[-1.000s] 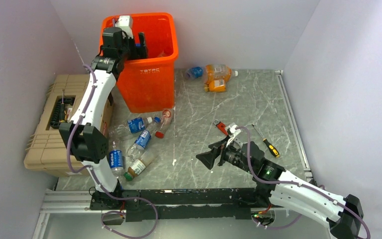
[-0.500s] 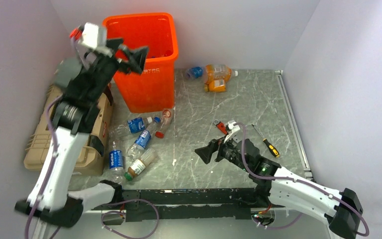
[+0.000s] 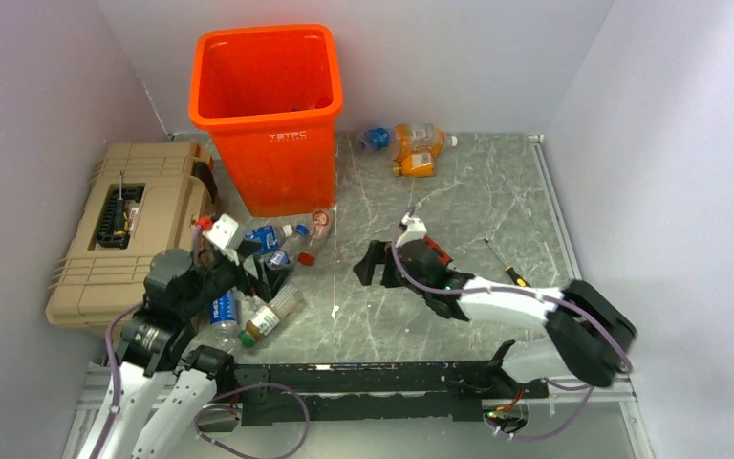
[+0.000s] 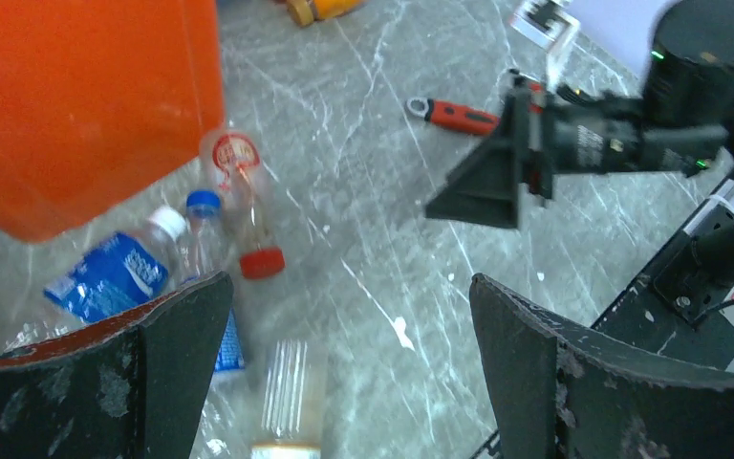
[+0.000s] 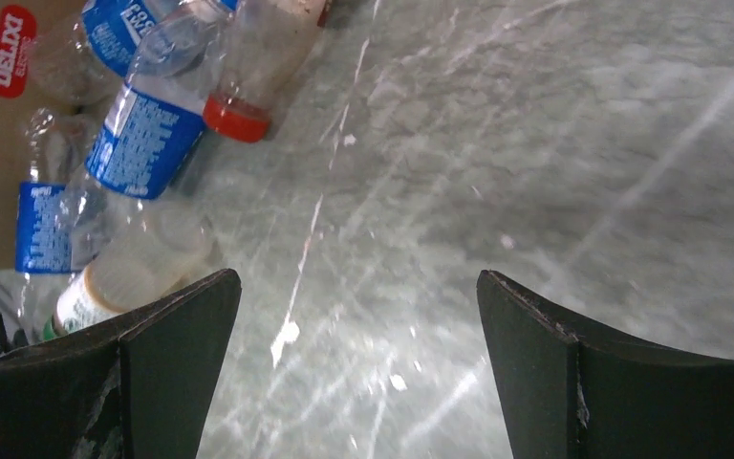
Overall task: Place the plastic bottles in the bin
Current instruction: Pick up the plastic bottle at the center of the board.
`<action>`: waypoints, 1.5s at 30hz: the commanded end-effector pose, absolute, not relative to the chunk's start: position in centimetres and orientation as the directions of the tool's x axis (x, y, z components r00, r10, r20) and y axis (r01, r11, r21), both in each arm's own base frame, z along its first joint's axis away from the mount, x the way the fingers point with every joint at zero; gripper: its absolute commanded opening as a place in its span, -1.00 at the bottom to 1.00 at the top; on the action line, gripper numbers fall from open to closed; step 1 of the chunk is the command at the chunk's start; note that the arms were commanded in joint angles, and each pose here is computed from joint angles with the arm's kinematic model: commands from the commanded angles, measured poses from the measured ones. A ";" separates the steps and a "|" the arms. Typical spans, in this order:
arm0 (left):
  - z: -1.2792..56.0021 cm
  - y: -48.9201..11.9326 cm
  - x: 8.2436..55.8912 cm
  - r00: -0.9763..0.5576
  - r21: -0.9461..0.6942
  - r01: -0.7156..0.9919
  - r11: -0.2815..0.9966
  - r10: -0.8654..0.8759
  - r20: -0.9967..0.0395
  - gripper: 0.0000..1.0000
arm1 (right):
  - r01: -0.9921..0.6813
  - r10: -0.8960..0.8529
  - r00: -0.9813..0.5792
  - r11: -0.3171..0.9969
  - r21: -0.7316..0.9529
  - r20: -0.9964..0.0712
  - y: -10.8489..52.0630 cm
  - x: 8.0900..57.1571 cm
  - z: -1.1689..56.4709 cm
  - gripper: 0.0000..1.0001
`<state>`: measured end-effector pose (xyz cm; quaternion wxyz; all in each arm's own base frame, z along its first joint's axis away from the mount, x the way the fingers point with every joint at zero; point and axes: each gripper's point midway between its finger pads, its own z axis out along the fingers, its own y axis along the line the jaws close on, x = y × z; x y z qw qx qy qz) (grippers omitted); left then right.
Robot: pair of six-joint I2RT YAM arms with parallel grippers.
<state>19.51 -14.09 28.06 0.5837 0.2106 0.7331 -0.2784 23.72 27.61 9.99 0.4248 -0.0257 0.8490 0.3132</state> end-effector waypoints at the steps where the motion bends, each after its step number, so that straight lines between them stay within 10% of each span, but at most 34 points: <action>1: 28.0 -12.7 17.8 -0.200 -0.198 0.581 0.790 -0.098 -0.975 0.99 | -0.329 0.303 -0.666 0.701 0.633 -0.682 33.3 26.9 12.1 0.99; 12: 25.3 -10.3 19.7 -0.360 -0.231 0.394 0.890 -0.082 -0.929 0.99 | -0.365 0.111 -0.810 0.674 0.643 -0.576 41.6 27.5 6.4 0.88; 45: 25.0 -10.0 19.8 -0.356 -0.209 0.384 0.899 -0.064 -0.932 0.99 | -0.106 0.350 -0.728 0.792 0.601 -0.590 39.7 39.7 2.1 0.74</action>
